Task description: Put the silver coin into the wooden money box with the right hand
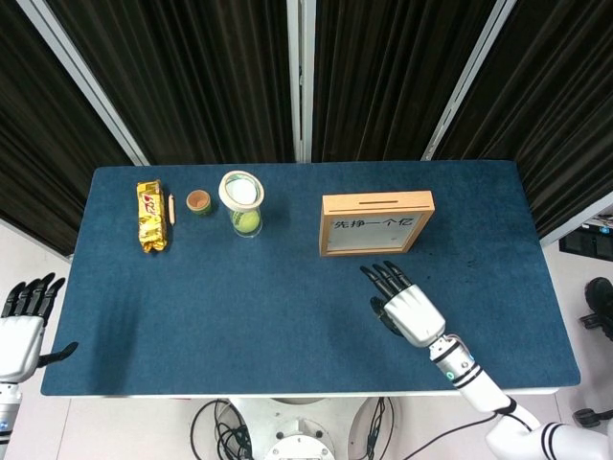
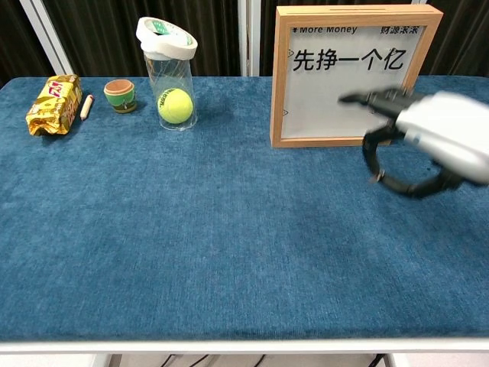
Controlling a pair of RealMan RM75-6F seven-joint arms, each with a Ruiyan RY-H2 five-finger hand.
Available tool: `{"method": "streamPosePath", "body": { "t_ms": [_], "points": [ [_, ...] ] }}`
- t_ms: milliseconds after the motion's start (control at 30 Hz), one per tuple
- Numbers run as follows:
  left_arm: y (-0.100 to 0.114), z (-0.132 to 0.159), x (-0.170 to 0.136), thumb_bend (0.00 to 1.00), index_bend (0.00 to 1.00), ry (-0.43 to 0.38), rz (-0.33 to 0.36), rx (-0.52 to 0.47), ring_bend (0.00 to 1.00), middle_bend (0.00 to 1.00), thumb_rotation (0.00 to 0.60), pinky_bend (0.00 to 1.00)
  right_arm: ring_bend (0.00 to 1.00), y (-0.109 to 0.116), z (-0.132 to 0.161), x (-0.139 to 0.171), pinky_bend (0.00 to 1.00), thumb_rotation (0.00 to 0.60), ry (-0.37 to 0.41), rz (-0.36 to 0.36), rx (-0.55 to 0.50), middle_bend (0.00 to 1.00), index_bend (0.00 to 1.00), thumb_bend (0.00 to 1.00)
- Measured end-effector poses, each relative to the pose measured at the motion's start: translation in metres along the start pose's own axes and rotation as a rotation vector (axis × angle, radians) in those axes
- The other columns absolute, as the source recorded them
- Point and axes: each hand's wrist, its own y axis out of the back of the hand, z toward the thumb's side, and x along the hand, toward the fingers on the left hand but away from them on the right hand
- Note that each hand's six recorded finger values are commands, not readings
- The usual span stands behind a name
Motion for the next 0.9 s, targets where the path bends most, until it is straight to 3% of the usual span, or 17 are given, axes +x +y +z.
{"method": "streamPosePath", "body": {
  "t_ms": [267, 400, 567, 733, 900],
  "points": [
    [0.001, 0.003, 0.002, 0.12, 0.05, -0.014, -0.001, 0.0, 0.0, 0.0, 0.6, 0.0, 0.0, 0.12, -0.009, -0.011, 0.0, 0.6, -0.021, -0.255, 0.026, 0.0, 0.74, 0.36],
    [0.001, 0.004, 0.003, 0.12, 0.05, -0.018, -0.002, -0.005, 0.0, 0.0, 0.6, 0.0, 0.0, 0.158, -0.016, -0.024, 0.0, 0.6, -0.077, -0.328, 0.098, 0.0, 0.74, 0.36],
    [0.002, 0.005, 0.003, 0.12, 0.05, -0.023, -0.004, -0.013, 0.0, 0.0, 0.6, 0.0, 0.0, 0.175, -0.035, -0.045, 0.0, 0.6, -0.243, -0.297, 0.17, 0.0, 0.74, 0.38],
    [0.0, 0.005, 0.002, 0.12, 0.05, -0.022, -0.018, -0.017, 0.0, 0.0, 0.6, 0.0, 0.0, 0.175, -0.054, -0.072, 0.0, 0.6, -0.403, -0.181, 0.153, 0.0, 0.74, 0.38],
    [0.001, 0.003, 0.002, 0.12, 0.05, -0.02, -0.016, -0.02, 0.0, 0.0, 0.6, 0.0, 0.0, 0.176, -0.052, -0.107, 0.0, 0.6, -0.474, -0.077, 0.15, 0.0, 0.74, 0.38]
  ]
}}
